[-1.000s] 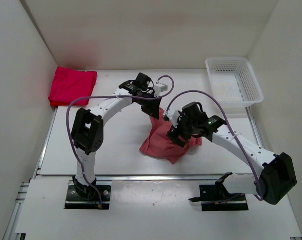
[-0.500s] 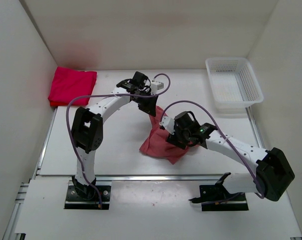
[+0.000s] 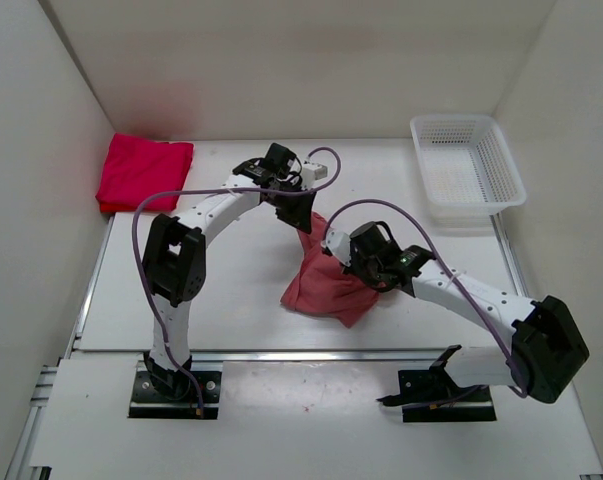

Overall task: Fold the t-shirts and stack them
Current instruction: Flatten out the tshirt

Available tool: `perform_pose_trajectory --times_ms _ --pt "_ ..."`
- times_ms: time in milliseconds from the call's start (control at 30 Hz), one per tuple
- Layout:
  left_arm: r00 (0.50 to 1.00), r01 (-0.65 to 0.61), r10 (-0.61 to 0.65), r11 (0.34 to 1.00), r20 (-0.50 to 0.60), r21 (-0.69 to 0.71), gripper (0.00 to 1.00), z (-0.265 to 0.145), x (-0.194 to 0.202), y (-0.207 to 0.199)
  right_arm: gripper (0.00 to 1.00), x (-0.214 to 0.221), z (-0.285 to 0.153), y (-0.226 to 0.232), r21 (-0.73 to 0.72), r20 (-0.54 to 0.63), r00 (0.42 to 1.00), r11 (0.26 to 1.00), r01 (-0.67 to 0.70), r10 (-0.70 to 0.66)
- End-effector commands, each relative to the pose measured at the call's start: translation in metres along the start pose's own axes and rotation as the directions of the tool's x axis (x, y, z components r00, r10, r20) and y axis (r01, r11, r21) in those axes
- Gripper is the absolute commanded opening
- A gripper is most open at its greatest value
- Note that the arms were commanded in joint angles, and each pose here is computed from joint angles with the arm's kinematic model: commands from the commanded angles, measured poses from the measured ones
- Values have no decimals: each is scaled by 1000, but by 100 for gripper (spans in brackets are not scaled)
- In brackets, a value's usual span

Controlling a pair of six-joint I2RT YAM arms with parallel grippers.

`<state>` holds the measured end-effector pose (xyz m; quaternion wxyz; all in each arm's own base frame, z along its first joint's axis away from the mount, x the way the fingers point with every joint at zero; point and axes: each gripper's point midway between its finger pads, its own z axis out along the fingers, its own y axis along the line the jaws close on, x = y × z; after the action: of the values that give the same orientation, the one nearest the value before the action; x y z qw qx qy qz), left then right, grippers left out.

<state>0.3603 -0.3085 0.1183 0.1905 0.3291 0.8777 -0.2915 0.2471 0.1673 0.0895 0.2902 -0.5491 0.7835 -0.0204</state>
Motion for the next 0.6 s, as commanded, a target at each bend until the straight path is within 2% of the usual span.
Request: perform_pose_trajectory --times_ms 0,167,300,400,467,567 --pt "999 -38 38 999 28 4 24 -5 -12 -10 0 -12 -13 -12 48 52 999 999 -19 17" --pt "997 -66 65 998 52 13 28 -8 -23 -15 0 -11 -21 -23 53 63 993 993 -107 103" --pt "995 -82 78 995 69 50 42 4 -37 -21 0 -4 -29 -32 19 68 978 980 -199 197" --pt "993 -79 71 994 97 76 54 17 -56 -33 0 -1 -31 -28 5 69 977 979 -204 203" --pt "991 -93 81 989 102 116 61 27 -60 -39 0 5 -29 -24 -3 52 976 978 -209 209" --pt "998 -42 34 988 51 147 72 51 -47 -42 0 13 -29 -25 -7 40 971 972 -234 234"
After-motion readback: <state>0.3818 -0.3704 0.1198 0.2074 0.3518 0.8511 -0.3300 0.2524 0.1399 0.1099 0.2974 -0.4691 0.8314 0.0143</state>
